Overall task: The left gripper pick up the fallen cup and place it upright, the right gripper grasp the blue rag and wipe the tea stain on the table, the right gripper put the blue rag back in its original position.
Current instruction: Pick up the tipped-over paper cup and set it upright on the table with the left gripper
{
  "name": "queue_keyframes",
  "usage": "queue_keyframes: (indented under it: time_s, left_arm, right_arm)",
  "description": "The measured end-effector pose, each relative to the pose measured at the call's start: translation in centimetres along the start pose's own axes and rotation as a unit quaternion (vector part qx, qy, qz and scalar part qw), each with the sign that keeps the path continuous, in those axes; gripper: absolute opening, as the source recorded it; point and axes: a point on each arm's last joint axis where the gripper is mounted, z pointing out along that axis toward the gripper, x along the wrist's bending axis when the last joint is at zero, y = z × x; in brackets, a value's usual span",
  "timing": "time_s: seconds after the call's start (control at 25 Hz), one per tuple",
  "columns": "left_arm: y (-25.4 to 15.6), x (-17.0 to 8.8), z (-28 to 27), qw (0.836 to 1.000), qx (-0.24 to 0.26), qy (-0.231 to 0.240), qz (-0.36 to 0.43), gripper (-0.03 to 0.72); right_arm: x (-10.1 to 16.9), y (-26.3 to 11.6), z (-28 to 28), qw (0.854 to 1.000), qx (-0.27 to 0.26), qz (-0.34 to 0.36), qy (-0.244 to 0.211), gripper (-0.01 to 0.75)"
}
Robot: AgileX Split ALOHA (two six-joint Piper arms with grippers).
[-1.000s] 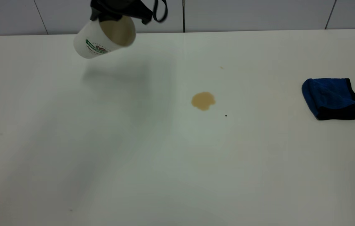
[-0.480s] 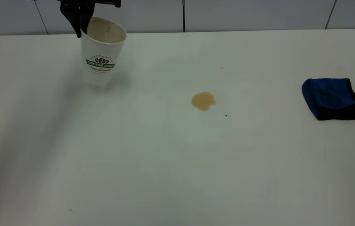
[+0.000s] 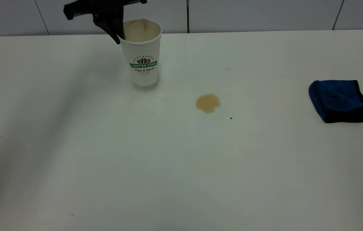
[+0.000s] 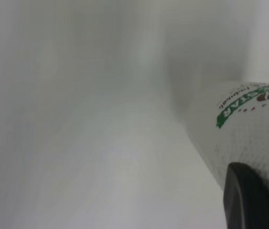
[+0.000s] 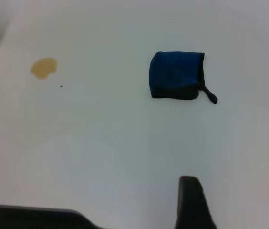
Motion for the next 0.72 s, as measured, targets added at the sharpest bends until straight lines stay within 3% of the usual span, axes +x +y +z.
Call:
queue_keyframes:
  time_s: [0.32,0.6,0.72]
  left_arm:
    - [-0.4,-0.2,2.6,0.998,0.022,-0.047,-0.039,0.01]
    - [-0.6,0.0,3.8,0.997,0.032,-0.047,-0.045,0.018]
    - [-0.7,0.0,3.9,0.997,0.034,-0.051,-0.047,0.056]
  right_arm:
    - [0.0,0.0,0.0,1.0,0.0,0.0,0.0,0.509]
    - [0.0,0.0,0.0,1.0,0.0,0.0,0.0,0.509]
    - [0.0,0.0,0.0,1.0,0.0,0.0,0.0,0.509]
